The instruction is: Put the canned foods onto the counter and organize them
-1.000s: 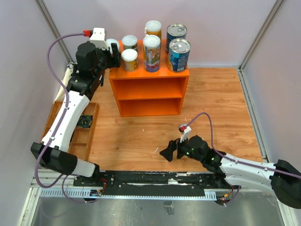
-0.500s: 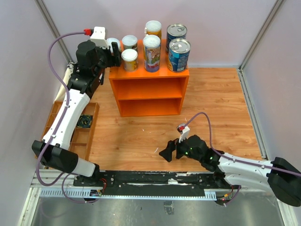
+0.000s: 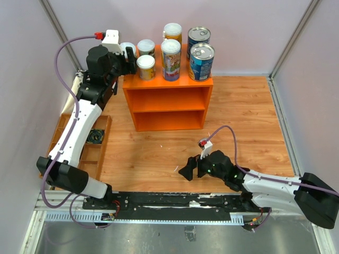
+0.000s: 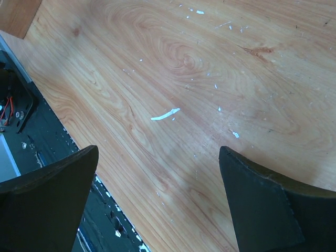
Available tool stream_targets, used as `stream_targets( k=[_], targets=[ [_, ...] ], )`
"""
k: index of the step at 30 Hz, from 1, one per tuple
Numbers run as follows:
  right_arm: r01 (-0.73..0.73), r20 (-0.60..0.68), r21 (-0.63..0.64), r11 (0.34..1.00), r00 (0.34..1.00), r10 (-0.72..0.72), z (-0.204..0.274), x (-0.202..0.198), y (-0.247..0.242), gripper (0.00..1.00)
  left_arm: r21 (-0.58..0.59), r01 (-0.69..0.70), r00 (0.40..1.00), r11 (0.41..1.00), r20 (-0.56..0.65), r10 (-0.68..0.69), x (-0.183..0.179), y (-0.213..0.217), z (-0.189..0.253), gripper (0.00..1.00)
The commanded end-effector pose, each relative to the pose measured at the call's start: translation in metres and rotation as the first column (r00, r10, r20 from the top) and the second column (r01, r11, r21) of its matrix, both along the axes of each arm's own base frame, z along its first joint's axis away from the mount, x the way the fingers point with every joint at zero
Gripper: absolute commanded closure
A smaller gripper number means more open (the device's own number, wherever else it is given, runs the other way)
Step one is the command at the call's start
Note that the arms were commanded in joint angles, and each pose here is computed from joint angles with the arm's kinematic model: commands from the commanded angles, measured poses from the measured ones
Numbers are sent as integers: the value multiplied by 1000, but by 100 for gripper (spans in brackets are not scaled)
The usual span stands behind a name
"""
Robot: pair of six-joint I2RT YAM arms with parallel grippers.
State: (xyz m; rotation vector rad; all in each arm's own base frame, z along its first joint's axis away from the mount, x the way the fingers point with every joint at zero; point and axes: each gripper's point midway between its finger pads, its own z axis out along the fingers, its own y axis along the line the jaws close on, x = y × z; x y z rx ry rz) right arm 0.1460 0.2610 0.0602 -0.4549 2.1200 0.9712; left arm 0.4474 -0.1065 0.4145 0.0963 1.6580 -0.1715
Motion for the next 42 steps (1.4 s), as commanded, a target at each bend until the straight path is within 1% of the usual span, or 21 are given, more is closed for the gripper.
stream_targets(
  k=[1,6,9,12,24,35,42],
  targets=[
    [0,45,53,999,999,-2,20,11,9,2,-55,-2,990,998,144,10,5,2,47,43],
    [0,45,54,999,999,-3,20,12,7,2,-68,-1,990,998,144,11,6,1,48,34],
    [0,42,55,998,999,-3,19,12,7,2,-72,-8,989,997,148,18,6,3,50,33],
    [-1,42,59,998,999,-2,20,12,7,2,-81,-7,988,997,154,20,5,3,53,28],
    [-1,40,65,998,999,-2,21,11,6,2,-94,-4,987,996,159,19,2,3,55,18],
    [-2,36,74,997,999,-1,24,10,7,1,-102,-25,985,994,166,42,-3,8,57,17],
    [-6,33,77,997,999,3,25,10,8,1,-122,-33,979,992,196,56,-11,12,62,16]
  ],
)
